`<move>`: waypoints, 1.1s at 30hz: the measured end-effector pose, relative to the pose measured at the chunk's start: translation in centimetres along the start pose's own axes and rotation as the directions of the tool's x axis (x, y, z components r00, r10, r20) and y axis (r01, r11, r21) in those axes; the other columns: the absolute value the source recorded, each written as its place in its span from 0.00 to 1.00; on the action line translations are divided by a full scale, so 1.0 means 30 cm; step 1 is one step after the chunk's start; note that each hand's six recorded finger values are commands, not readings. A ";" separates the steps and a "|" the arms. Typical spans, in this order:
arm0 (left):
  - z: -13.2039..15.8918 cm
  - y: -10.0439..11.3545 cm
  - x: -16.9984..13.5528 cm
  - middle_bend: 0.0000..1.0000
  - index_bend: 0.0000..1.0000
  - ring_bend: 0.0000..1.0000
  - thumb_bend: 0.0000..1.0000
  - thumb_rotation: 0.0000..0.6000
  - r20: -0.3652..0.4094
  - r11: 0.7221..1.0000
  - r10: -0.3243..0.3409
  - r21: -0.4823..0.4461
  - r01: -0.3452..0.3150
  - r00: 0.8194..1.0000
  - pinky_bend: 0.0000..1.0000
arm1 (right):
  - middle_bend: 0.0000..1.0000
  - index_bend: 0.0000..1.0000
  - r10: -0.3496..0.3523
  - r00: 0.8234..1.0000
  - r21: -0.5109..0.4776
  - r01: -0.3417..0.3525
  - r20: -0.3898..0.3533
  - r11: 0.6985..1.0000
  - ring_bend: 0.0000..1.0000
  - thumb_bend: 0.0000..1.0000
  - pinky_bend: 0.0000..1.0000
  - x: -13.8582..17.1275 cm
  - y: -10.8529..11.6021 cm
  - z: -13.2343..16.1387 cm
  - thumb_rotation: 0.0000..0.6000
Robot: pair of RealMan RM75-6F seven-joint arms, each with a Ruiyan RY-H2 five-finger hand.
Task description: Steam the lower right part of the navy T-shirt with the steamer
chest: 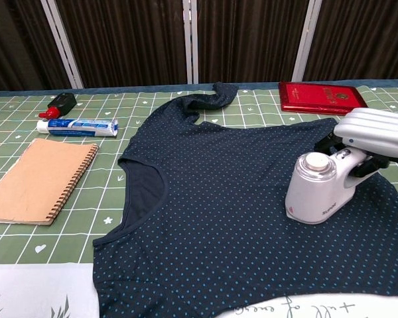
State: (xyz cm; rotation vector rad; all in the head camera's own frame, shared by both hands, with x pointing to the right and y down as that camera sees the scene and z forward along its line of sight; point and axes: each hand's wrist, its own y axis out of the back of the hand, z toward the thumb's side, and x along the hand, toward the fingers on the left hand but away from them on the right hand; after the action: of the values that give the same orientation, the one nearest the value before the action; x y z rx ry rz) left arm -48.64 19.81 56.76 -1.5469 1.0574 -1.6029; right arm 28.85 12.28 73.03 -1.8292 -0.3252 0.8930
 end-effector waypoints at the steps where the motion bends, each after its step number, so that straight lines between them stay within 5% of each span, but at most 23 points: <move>1: 0.000 0.001 0.000 0.00 0.00 0.00 0.00 1.00 0.000 1.000 0.001 0.000 -0.001 1.000 0.00 | 0.67 0.75 0.002 1.000 -0.001 -0.002 -0.003 1.000 0.67 0.62 0.97 0.001 -0.003 0.003 1.00; 11: 0.005 0.000 -0.004 0.00 0.00 0.00 0.00 1.00 0.004 1.000 0.000 -0.001 0.000 1.000 0.00 | 0.67 0.75 -0.026 0.993 -0.048 0.020 -0.119 0.999 0.67 0.62 0.97 -0.016 -0.010 0.119 1.00; 21: 0.006 -0.003 -0.005 0.00 0.00 0.00 0.00 1.00 0.005 1.000 -0.003 -0.001 0.003 1.000 0.00 | 0.67 0.75 -0.090 0.949 -0.121 0.056 -0.301 0.991 0.67 0.62 0.96 -0.083 -0.020 0.354 1.00; 28: 0.004 -0.005 -0.005 0.00 0.00 0.00 0.00 1.00 0.003 1.000 -0.006 -0.001 0.006 1.000 0.00 | 0.67 0.75 -0.125 0.927 -0.157 0.073 -0.354 0.985 0.67 0.61 0.96 -0.108 -0.017 0.453 1.00; 33: 0.000 -0.007 -0.005 0.00 0.00 0.00 0.00 1.00 0.000 1.000 -0.009 -0.002 0.009 1.000 0.00 | 0.67 0.75 -0.124 0.936 -0.154 0.076 -0.330 0.985 0.67 0.61 0.96 -0.106 -0.018 0.431 1.00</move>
State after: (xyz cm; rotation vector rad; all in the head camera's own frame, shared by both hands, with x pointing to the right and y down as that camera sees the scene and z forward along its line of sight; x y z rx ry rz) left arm -48.60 20.04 56.89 -1.5543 1.0538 -1.6087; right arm 17.65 19.47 72.34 -2.0362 -0.2646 0.4814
